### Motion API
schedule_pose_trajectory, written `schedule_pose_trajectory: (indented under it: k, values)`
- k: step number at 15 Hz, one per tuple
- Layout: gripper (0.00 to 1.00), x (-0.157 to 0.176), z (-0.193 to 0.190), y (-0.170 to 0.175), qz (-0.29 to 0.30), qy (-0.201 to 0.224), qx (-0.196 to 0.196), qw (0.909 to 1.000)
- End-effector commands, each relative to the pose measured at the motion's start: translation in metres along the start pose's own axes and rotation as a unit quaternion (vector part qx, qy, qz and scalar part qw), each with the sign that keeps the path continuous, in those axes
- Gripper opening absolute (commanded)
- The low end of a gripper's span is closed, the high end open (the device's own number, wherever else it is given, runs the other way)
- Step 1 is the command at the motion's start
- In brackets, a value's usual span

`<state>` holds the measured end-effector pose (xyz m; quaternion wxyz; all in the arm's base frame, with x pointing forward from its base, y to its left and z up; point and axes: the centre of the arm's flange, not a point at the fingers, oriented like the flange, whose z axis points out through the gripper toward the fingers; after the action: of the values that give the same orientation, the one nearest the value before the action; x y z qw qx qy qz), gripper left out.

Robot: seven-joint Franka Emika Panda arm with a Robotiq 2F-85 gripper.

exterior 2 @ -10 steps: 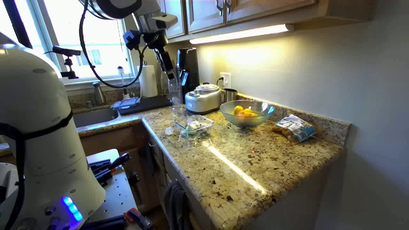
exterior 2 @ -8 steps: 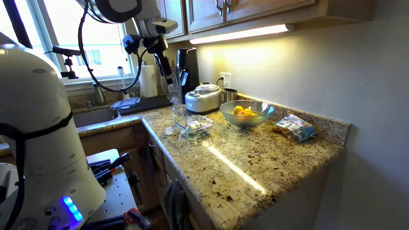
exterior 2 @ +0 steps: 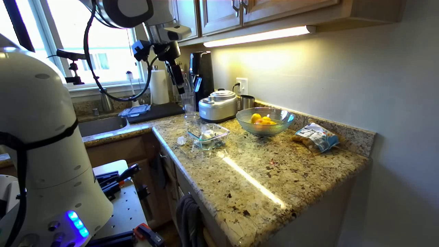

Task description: Remove the contents from the glass container.

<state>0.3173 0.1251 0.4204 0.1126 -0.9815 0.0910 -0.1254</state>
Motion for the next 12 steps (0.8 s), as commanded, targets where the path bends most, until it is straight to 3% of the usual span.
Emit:
schedule_pose_trajectory:
  k: [1, 9, 12]
  values:
    - [1.0, 0.0, 0.0, 0.0, 0.0, 0.0, 0.0, 1.0]
    - [1.0, 0.002, 0.001, 0.0, -0.005, -0.003, -0.001, 1.0]
    - [1.0, 0.023, 0.013, -0.009, -0.028, -0.025, -0.006, 0.9993]
